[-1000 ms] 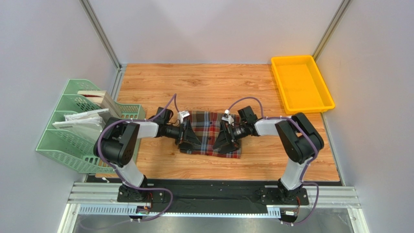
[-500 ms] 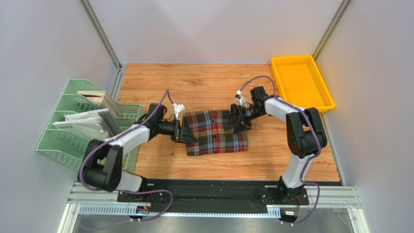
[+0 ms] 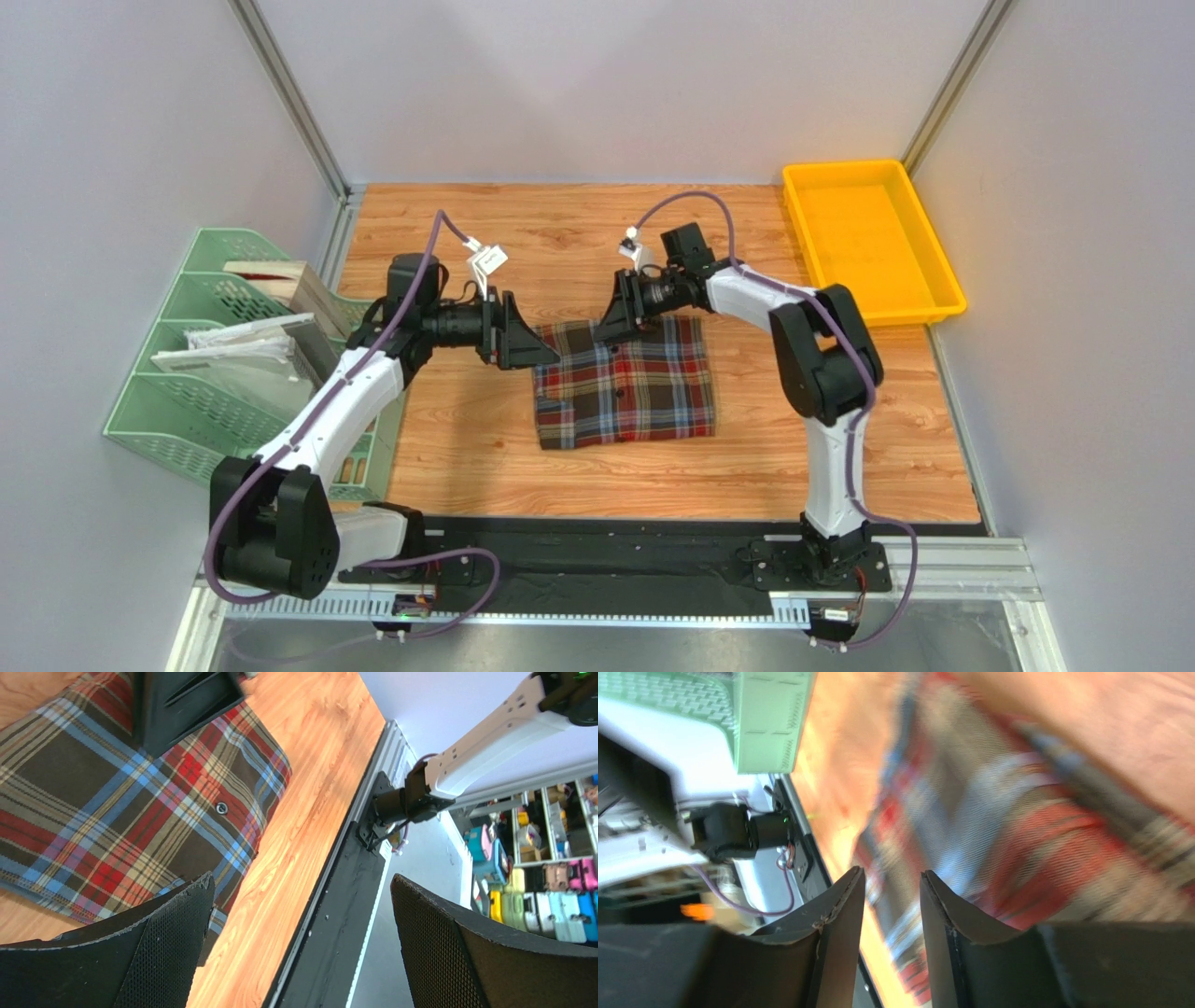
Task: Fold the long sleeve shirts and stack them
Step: Fold the shirt
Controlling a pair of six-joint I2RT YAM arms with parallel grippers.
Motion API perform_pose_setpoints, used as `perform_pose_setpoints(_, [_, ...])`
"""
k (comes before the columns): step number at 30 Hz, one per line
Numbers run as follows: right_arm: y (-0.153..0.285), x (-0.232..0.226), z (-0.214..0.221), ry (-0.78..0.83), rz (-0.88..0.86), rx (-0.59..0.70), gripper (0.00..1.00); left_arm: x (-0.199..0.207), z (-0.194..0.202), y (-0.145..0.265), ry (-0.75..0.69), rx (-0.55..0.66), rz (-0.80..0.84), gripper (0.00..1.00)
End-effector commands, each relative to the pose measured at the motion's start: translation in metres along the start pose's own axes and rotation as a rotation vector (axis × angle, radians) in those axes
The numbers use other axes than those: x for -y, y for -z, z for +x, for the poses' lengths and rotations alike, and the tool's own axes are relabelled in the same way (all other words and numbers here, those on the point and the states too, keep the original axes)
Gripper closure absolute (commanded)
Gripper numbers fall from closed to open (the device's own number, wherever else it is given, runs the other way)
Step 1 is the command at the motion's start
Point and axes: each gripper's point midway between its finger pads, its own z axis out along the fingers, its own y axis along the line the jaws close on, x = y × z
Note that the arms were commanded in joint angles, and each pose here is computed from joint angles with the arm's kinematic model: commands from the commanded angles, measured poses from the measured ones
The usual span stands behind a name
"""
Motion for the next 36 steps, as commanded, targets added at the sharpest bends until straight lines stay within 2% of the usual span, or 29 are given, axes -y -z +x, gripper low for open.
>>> perform_pose_setpoints(1, [-0.021, 0.041, -0.007, -0.133, -0.067, -0.002, 0.57, -0.005, -0.020, 0.005, -0.022, 0.058, -0.021, 0.01])
perform_pose_setpoints(3, [-0.036, 0.072, 0.001, -0.217, -0.060, -0.034, 0.56, -0.008, -0.020, 0.008, -0.012, 0.067, -0.030, 0.01])
perform_pose_setpoints(5, [-0.045, 0.084, 0.015, -0.279, -0.071, -0.086, 0.56, -0.009, -0.018, 0.010, -0.005, 0.063, -0.040, 0.01])
perform_pose_setpoints(8, [-0.050, 0.075, 0.050, -0.264, -0.084, -0.221, 0.55, -0.008, -0.016, 0.015, -0.045, 0.046, -0.068, 0.01])
perform_pose_setpoints(9, [-0.050, 0.074, 0.063, -0.130, -0.099, -0.264, 0.55, -0.010, -0.011, 0.018, -0.027, 0.028, -0.100, 0.01])
perform_pose_setpoints(10, [-0.041, 0.062, 0.083, -0.188, -0.091, -0.369, 0.55, -0.013, -0.011, 0.020, -0.048, 0.020, -0.120, 0.01])
perform_pose_setpoints(13, [-0.019, 0.051, 0.134, 0.029, -0.105, -0.634, 0.56, -0.025, -0.008, 0.025, -0.003, 0.009, -0.184, 0.01])
perform_pose_setpoints(14, [-0.015, 0.051, 0.143, 0.055, -0.094, -0.687, 0.57, -0.028, -0.006, 0.026, 0.015, 0.006, -0.193, 0.01])
perform_pose_setpoints(19, [0.032, 0.041, 0.140, 0.281, -0.082, -0.848, 0.56, -0.047, 0.009, 0.018, 0.114, -0.048, -0.195, 0.01])
perform_pose_setpoints(20, [0.040, 0.028, 0.125, 0.381, -0.088, -0.815, 0.54, -0.056, 0.014, 0.014, 0.152, -0.070, -0.200, 0.01])
perform_pose_setpoints(22, [0.052, 0.008, 0.113, 0.451, -0.084, -0.767, 0.51, -0.066, 0.018, 0.008, 0.166, -0.092, -0.199, 0.02])
perform_pose_setpoints(23, [0.064, -0.010, 0.109, 0.472, -0.059, -0.728, 0.48, -0.079, 0.023, 0.002, 0.196, -0.119, -0.213, 0.05])
perform_pose_setpoints(24, [0.063, -0.008, 0.103, 0.503, -0.023, -0.689, 0.46, -0.083, 0.026, -0.002, 0.197, -0.137, -0.203, 0.13])
perform_pose_setpoints(26, [0.069, -0.013, 0.103, 0.450, 0.065, -0.634, 0.44, -0.093, 0.032, -0.016, 0.209, -0.188, -0.176, 0.20])
perform_pose_setpoints(28, [0.073, 0.003, 0.107, 0.460, 0.205, -0.559, 0.44, -0.099, 0.031, -0.027, 0.180, -0.213, -0.162, 0.24])
perform_pose_setpoints(33, [0.075, 0.036, 0.110, 0.312, 0.435, -0.466, 0.40, -0.118, 0.000, -0.040, 0.140, -0.182, -0.175, 0.25])
perform_pose_setpoints(36, [0.072, 0.058, 0.112, 0.230, 0.521, -0.492, 0.33, -0.116, -0.005, -0.032, 0.147, -0.150, -0.186, 0.23])
